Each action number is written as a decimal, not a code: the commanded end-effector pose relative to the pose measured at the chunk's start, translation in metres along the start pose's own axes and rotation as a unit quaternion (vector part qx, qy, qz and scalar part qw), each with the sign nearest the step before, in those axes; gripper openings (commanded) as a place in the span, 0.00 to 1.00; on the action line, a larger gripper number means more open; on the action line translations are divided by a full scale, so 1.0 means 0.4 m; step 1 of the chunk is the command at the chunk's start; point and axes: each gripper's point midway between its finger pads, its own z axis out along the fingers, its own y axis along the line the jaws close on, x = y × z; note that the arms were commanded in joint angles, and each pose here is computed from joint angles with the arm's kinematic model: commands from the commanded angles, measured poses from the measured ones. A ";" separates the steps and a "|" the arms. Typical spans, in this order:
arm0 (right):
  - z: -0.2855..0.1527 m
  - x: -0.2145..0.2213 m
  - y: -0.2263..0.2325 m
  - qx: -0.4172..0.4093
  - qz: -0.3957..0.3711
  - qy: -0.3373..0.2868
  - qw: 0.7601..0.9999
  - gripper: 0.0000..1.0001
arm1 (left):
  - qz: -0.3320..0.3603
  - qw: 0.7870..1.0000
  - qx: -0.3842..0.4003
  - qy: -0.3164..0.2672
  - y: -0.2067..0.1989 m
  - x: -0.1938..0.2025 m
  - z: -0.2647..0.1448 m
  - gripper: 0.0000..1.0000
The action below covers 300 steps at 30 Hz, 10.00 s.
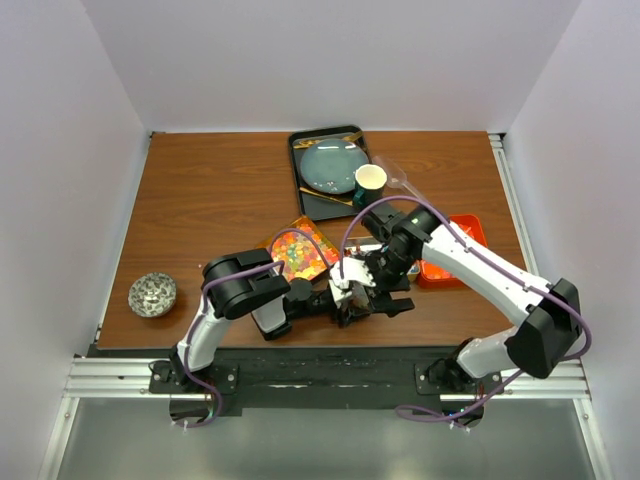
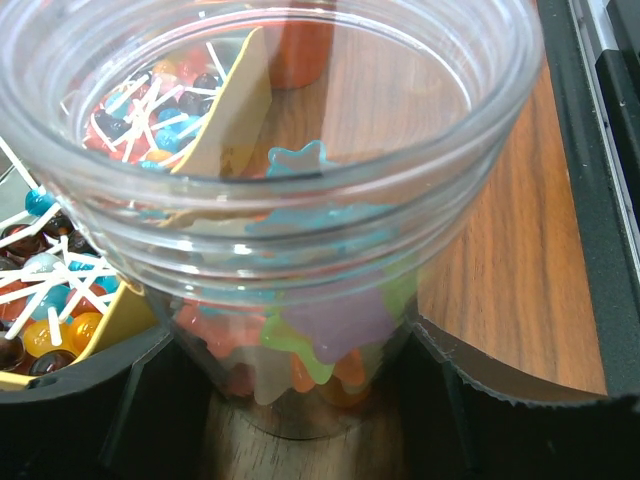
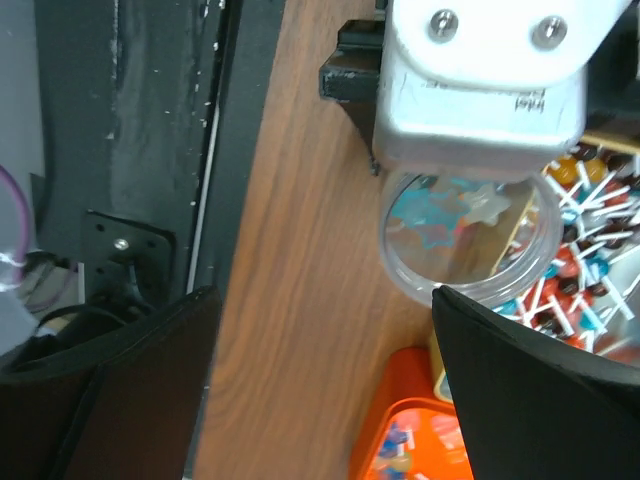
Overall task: Pack the candies
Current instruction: Screw the bottle lid onto the packing bottle.
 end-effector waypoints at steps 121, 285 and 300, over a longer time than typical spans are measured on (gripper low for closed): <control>-0.007 -0.029 -0.075 -0.033 -0.176 -0.035 0.983 0.97 | 0.013 0.998 0.018 0.058 -0.038 0.098 -0.020 0.00; 0.016 0.086 0.054 -0.054 -0.002 0.012 0.998 0.87 | -0.023 0.996 0.010 0.083 0.001 0.152 -0.020 0.00; -0.052 0.078 -0.065 -0.006 0.019 -0.021 1.000 0.86 | -0.024 0.996 0.021 0.087 -0.009 0.158 -0.019 0.00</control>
